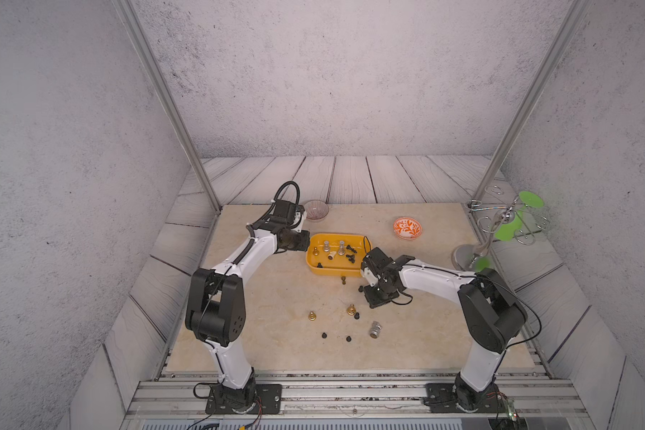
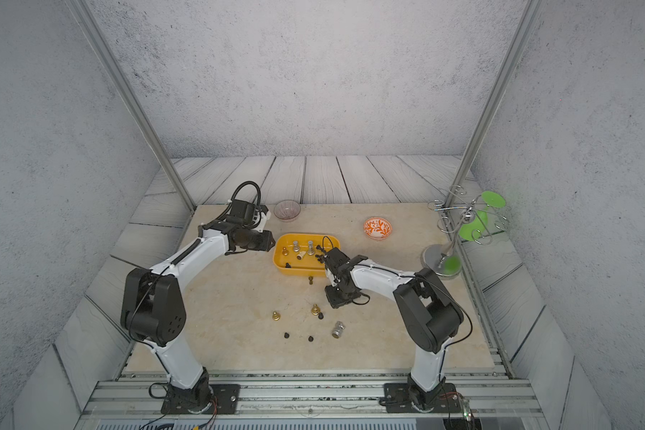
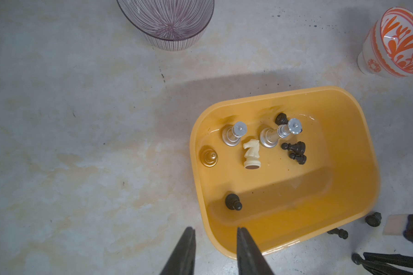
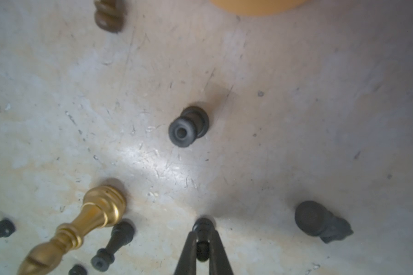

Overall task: Put the chess pieces into the storage box
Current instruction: Pick up the chess piece at the center of the board, then place the chess piece in the storage box.

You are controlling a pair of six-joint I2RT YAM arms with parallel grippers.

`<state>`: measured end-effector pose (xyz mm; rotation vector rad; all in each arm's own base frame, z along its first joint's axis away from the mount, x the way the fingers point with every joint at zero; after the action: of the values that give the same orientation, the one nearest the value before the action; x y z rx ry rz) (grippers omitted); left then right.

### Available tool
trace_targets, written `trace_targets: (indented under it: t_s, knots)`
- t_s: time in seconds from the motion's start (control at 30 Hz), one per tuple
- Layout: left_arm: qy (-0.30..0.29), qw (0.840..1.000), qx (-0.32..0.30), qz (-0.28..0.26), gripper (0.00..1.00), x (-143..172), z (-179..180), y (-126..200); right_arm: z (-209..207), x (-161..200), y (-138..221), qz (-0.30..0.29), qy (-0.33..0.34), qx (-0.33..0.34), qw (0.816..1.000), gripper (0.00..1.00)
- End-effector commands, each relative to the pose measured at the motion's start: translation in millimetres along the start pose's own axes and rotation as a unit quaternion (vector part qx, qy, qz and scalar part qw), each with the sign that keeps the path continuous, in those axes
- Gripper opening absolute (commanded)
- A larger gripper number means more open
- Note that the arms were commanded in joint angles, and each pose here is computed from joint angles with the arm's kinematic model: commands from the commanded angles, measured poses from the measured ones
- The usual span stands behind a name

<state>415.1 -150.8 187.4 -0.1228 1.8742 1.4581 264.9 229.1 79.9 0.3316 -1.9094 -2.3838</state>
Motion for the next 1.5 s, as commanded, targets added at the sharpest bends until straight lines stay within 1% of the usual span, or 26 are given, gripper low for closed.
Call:
trace_targets:
  t_s: [0.0, 0.1, 0.27, 0.4, 0.53, 0.77, 0.87, 1.13, 1.3, 1.47]
  knots:
    - [0.001, 1.000, -0.002, -0.011, 0.33, -2.6, 1.1, 12.6, -1.4, 0.7, 6.7, 0.000, 0.001, 0.013, 1.000, 0.09]
    - [0.000, 1.000, 0.000, -0.013, 0.33, -3.1, 0.4, 14.2, 0.6, -7.1, 24.4, -0.021, 0.006, 0.013, 1.000, 0.08]
    - [-0.001, 1.000, 0.001, -0.014, 0.33, -3.5, -0.7, 17.7, 7.1, -25.7, 58.0, -0.055, 0.012, -0.012, 0.998, 0.08]
    - [-0.002, 1.000, 0.005, -0.018, 0.33, -3.7, -2.6, 22.5, 11.4, -49.0, 89.6, -0.089, 0.017, -0.043, 0.995, 0.08]
    - [-0.005, 1.000, 0.011, -0.022, 0.33, -2.4, -5.2, 26.4, 5.8, -76.5, 116.7, -0.126, 0.021, -0.046, 0.991, 0.09]
    - [0.005, 0.999, 0.031, -0.020, 0.33, 5.7, -11.4, 28.0, -1.6, -119.4, 133.2, -0.155, 0.026, -0.043, 0.987, 0.09]
    - [0.011, 0.999, 0.038, -0.022, 0.33, 10.2, -13.9, 29.2, -2.2, -134.1, 130.8, -0.162, 0.027, -0.040, 0.986, 0.09]
    - [0.021, 0.999, 0.042, -0.020, 0.33, 21.5, -17.0, 32.9, 0.1, -170.8, 101.4, -0.154, 0.029, -0.025, 0.987, 0.09]
    - [0.026, 0.999, 0.043, -0.020, 0.33, 27.0, -18.3, 33.7, -3.3, -186.8, 81.0, -0.150, 0.027, -0.004, 0.988, 0.09]
    - [0.031, 0.998, 0.049, -0.017, 0.33, 30.7, -19.7, 31.5, -4.9, -196.7, 59.2, -0.137, 0.024, 0.003, 0.990, 0.09]
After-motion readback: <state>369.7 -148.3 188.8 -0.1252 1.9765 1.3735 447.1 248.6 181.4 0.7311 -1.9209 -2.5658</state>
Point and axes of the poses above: each gripper's point midway between its finger pads, its own y axis back along the fingers, its own z axis along the line the jaws close on, x = y × z, the point moved 5 cm from there along y, back along the fingers, and after that the axes turned 13 degrees about -y, right-handed, at the moved point
